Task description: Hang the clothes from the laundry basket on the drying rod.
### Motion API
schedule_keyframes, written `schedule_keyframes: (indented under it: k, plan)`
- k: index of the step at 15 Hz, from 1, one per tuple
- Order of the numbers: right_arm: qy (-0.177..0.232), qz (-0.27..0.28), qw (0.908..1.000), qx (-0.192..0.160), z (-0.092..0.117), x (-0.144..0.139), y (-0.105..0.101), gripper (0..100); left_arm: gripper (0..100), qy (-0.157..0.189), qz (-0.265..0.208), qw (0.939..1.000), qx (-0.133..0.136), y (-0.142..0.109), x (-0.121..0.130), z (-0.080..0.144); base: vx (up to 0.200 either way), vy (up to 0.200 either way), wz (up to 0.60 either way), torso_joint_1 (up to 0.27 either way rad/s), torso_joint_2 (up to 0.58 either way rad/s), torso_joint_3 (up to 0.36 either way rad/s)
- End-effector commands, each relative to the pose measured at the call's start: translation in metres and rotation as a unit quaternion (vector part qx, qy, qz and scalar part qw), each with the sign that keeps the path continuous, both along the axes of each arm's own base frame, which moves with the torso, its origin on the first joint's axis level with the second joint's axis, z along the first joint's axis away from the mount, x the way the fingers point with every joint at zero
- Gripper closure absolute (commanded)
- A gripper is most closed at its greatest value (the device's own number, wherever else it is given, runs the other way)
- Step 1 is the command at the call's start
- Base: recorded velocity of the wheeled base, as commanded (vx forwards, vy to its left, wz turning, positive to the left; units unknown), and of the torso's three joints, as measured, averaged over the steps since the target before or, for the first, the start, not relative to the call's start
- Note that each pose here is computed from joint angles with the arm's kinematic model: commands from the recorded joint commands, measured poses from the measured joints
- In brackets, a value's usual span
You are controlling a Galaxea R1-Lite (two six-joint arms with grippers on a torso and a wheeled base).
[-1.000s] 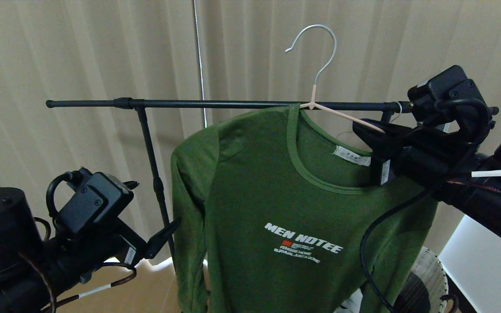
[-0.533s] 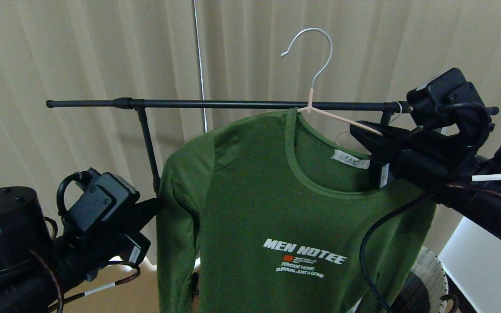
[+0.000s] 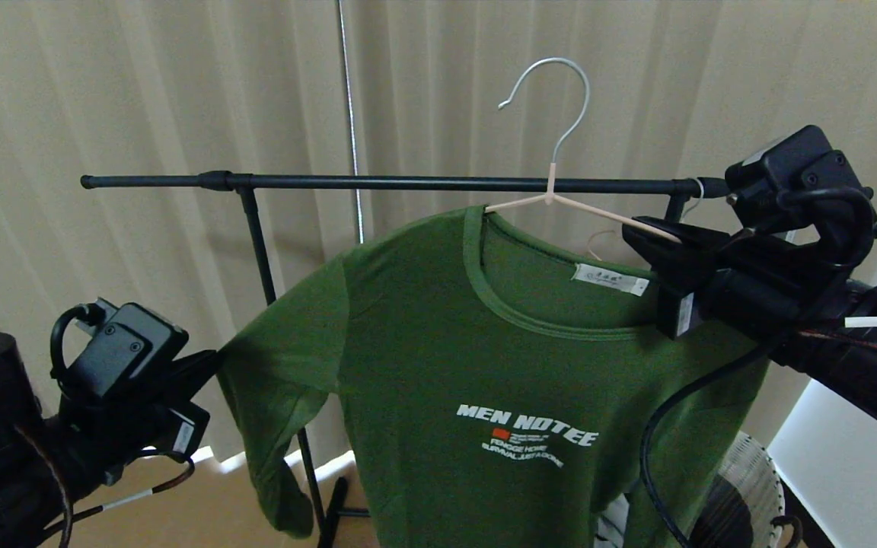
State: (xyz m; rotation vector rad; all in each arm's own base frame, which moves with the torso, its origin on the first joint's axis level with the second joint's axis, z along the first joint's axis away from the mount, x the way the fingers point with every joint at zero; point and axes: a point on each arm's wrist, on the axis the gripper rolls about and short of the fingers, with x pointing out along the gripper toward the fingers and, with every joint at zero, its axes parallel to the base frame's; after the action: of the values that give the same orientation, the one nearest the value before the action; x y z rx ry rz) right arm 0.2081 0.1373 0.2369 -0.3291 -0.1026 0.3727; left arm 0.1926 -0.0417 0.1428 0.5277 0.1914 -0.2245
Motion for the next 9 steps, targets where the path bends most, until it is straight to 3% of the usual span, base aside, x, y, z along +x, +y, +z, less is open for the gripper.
schedule_keyframes:
  k: [1, 2, 3, 7, 9]
  plan:
    - [-0.001, 0.0, 1.0, 0.0, 0.001, -0.001, -0.001, 100, 100, -0.001, 0.011, 0.9999, 0.0, 0.005, -0.003, 0.0, 0.0, 0.0, 0.0, 0.0, 0.0, 0.0]
    - [0.0, 0.0, 1.0, 0.0, 0.0, -0.001, -0.001, 100, 100, -0.005, 0.01, 0.9999, -0.002, 0.005, -0.006, 0.001, 0.0, 0.0, 0.0, 0.0, 0.0, 0.0]
    - [0.001, -0.001, 1.0, -0.001, 0.0, -0.001, -0.001, 100, 0, -0.007, 0.006, 1.0, -0.003, 0.004, -0.007, 0.002, 0.0, 0.0, 0.0, 0.0, 0.0, 0.0]
    - [0.022, -0.034, 0.999, -0.017, -0.005, 0.007, -0.014, 100, 0, -0.036, -0.001, 0.9992, -0.016, 0.005, -0.017, 0.014, 0.0, 0.0, 0.0, 0.0, 0.0, 0.0]
    - [0.07, -0.092, 0.9921, -0.047, -0.013, 0.013, -0.029, 100, 0, -0.076, -0.016, 0.9957, -0.05, 0.007, -0.03, 0.031, 0.0, 0.0, 0.0, 0.0, 0.0, 0.0]
